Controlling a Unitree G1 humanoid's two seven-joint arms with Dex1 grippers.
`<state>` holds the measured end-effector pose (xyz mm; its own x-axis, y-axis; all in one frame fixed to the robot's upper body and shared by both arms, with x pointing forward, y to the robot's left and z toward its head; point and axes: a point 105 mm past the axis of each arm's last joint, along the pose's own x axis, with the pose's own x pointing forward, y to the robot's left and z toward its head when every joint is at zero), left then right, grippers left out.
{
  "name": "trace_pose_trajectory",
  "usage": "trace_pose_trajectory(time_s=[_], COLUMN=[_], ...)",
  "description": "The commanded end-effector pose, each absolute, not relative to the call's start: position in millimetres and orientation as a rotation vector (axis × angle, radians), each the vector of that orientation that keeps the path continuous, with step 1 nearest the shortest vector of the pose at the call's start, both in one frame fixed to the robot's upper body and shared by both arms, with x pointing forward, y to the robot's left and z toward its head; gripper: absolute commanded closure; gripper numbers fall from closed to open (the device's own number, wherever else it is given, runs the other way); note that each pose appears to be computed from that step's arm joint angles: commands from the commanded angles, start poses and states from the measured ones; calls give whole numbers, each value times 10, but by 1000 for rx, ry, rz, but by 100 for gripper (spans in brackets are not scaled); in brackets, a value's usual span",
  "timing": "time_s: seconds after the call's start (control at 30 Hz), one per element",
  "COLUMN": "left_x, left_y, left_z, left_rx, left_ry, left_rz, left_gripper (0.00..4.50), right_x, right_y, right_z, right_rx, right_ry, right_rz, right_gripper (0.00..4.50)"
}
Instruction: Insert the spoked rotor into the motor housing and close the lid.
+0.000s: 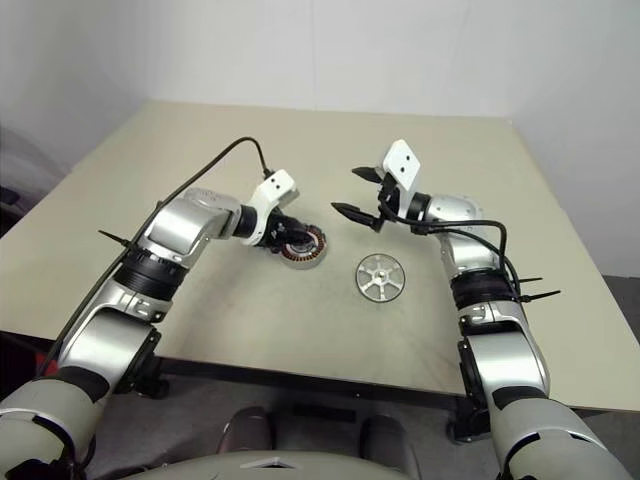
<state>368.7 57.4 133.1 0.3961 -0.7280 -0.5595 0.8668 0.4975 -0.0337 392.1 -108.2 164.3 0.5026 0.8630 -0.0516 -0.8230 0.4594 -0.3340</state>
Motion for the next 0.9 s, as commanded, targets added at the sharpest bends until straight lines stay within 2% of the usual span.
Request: trace_pose_trajectory(time_s=[0.03,0.23,0.63,0.77,0.9], left_x=[3721,3763,3767,3960,4092], left_y=[517,448,530,601,988], left_z=[1636,1846,1685,2085,2415], left_rx=[278,279,299,206,110], left_ry=[456,390,422,207,70], left_rz=[-1024,-1010,-975,-871,-689], left_gripper=[257,257,257,257,257], right_x=[3939,3947,3951,3985,3914], right_y=[-1046,-1049,-1041,-1083,-1104], right_z=[1837,1840,1830,1750,1733], right_rx=[-364,-369,-380,-431,-485], right_ry=[-198,-196,-192,-158,-145], right_rz=[1048,1051,1049,1011,1045], right_gripper=[18,18,18,18,18])
